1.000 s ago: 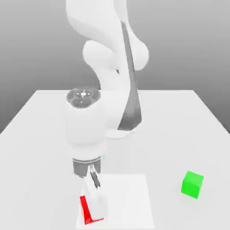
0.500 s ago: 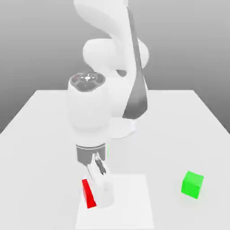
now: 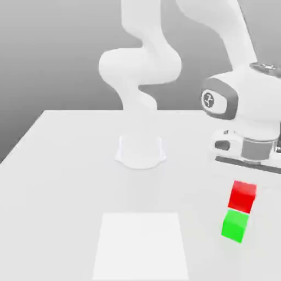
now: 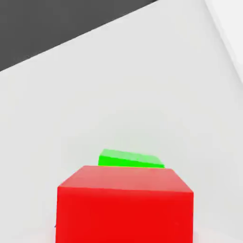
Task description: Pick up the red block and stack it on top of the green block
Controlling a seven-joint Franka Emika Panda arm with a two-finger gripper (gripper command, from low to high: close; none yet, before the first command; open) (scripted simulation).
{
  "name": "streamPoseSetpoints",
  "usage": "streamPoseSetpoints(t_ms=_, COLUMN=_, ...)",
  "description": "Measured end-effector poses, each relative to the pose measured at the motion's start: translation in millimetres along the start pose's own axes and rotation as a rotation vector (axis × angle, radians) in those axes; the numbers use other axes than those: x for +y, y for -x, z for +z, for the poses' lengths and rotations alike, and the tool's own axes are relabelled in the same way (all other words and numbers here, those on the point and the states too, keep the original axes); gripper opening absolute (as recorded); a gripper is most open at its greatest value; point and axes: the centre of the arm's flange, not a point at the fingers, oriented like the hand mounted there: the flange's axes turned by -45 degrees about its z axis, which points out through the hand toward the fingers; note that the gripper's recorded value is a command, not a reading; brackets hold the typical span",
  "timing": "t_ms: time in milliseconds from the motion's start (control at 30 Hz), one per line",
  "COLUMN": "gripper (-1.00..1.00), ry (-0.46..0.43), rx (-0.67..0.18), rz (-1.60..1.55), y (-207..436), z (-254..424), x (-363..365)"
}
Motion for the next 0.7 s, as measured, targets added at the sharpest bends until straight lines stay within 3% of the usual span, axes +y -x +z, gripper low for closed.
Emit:
streamPoseSetpoints(t_ms=100, gripper=-1.00, ry=0.003, rx=-0.003, rz=-0.003, y=2, z=21, x=1)
streamPoseSetpoints(t_ms=133, gripper=1.00, ry=0.004, rx=-0.004, rz=-0.004, y=3, z=28, x=2)
streamPoseSetpoints(t_ms=367, gripper=1.00, ry=0.005, rx=-0.005, rz=-0.004, y=3, z=28, x=2)
streamPoseSetpoints(t_ms=700, gripper=1.00, ry=0.005, rx=-0.004, rz=-0.006, y=3, z=-29, x=1)
